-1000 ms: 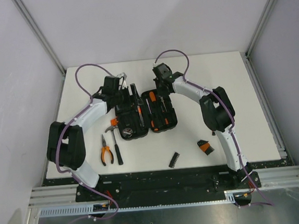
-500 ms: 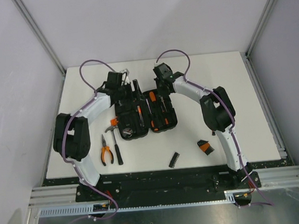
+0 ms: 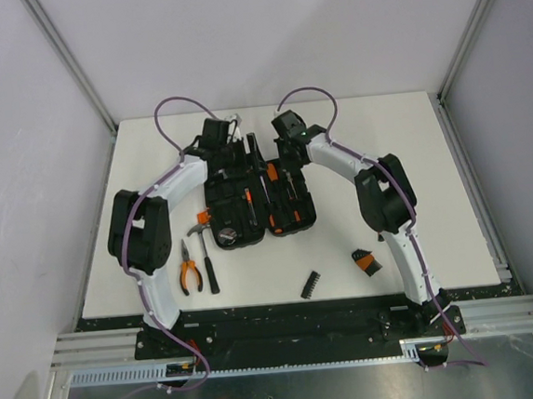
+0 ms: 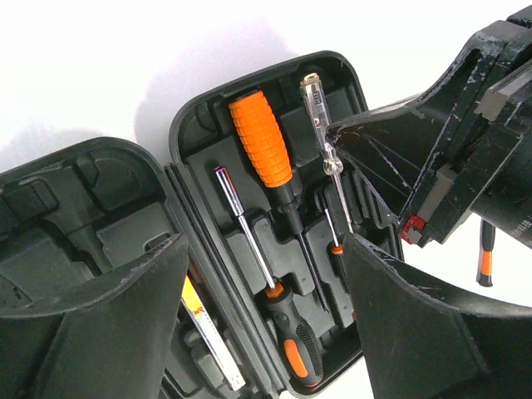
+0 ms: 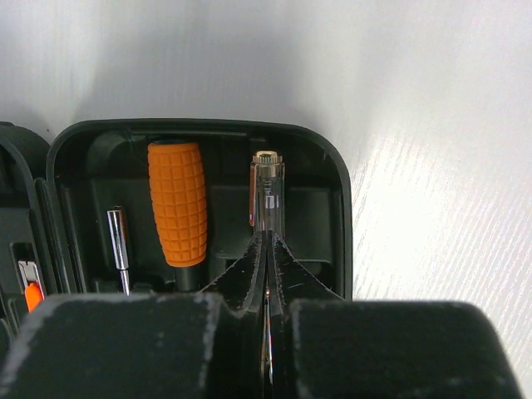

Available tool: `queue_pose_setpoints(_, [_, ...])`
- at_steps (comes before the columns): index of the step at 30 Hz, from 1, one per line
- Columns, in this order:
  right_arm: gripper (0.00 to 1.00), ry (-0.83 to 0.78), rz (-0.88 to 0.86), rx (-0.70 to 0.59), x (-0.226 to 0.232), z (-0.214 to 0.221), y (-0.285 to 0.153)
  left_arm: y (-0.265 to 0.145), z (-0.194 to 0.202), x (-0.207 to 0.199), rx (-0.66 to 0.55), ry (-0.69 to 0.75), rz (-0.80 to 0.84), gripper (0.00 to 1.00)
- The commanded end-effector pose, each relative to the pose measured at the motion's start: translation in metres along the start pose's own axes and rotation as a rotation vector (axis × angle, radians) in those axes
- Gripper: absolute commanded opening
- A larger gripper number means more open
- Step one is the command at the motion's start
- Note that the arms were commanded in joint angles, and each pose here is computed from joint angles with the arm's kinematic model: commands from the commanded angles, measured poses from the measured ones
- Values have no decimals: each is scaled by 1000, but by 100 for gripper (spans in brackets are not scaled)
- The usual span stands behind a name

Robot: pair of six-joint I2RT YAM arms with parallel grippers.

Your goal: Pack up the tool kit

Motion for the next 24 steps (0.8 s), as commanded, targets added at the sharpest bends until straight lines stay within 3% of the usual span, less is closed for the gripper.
queue_pose_setpoints(1, [0,-77,-19,626,4,127,43,-5,-10,-11,-51,23,19,80])
queue_pose_setpoints(16, [0,-90,-117,904,18,174,42,-13,-2,-10,-72,45,-14,80])
queue_pose_setpoints(24, [0,-85,-60,781,15,146,40,-18,2,-9,-67,58,-13,80])
Point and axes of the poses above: each gripper's point midway between its finger pads, its own y axis out along the fingers, its own x axis along the line the jaws close on, z = x × y, the point moved 10 cm from there along -y, back along the fingers, and after that the axes turned 14 degrees about -y, right-handed, at the moved point
